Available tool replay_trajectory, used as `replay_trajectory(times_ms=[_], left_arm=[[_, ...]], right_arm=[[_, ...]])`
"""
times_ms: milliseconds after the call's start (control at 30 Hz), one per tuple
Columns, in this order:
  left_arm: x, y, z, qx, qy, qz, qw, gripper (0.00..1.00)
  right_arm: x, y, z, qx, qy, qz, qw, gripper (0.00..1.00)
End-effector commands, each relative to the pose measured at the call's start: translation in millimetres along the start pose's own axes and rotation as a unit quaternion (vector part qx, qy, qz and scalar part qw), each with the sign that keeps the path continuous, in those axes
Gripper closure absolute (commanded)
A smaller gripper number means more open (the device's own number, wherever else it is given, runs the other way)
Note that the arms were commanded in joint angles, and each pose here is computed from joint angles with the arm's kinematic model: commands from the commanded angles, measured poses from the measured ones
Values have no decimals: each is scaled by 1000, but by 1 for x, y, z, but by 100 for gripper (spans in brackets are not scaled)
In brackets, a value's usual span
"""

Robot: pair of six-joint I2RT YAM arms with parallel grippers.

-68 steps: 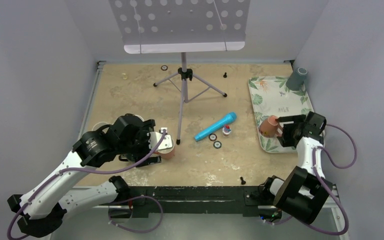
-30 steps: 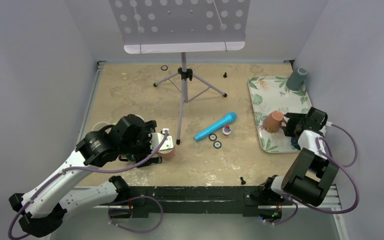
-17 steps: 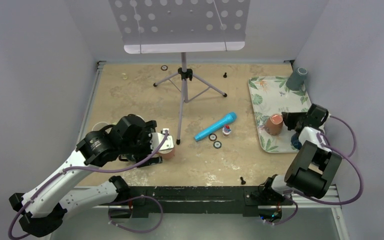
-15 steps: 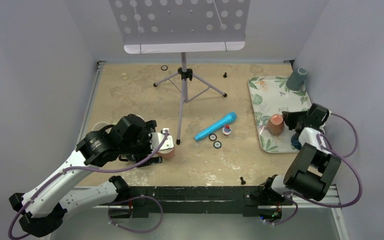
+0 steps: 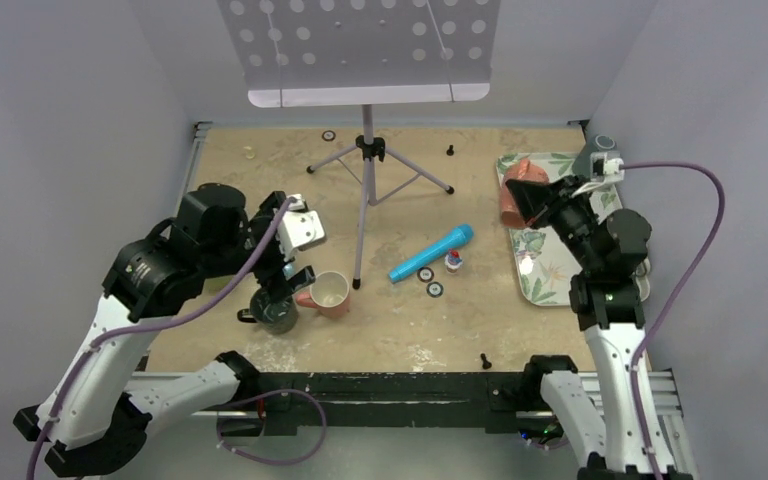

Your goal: Turn the mug right side up

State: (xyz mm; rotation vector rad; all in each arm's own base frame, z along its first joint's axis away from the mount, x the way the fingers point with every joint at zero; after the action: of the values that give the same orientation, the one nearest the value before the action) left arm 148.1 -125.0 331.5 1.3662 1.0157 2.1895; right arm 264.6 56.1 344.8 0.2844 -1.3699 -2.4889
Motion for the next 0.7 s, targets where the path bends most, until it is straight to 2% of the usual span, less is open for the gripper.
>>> replay_trajectory(times_ms=[0,100,167,233,300,433,667], left_arm=[[28,45,-11,36,-46,-94,994,0],[47,74,-14,41,-67,-151,985,0],[56,89,-19,45,-91,-182,978,0],[60,101,-22,57,-114,-201,971,0],[60,108,-25,63,-138,-208,966,0],[49,116,-28,80,-181,-206,958,0],[42,135,-38,87,-263,-243,930,0]], right_arm=[[30,5,91,143,226,0,964,100],[47,-10,132,164,332,47,928,100],[63,-17,163,174,414,62,891,100],[85,-19,192,183,491,61,850,100],[102,-16,214,187,543,49,817,100],[120,-8,244,168,622,22,764,100],[114,-7,277,147,669,-13,728,100]])
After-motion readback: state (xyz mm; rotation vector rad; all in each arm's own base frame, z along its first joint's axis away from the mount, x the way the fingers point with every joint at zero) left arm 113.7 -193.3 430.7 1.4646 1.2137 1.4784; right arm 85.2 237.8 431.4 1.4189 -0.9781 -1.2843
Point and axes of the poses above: each gripper's point midway between its finger pads, its own x axis back along the fingers, its own z axis along the line the jaws close on, y = z × x, the point moved 4 cm from there along x, back along the fingers, and after that the axes turned 2 degrees about -x, right-handed, at the moved point
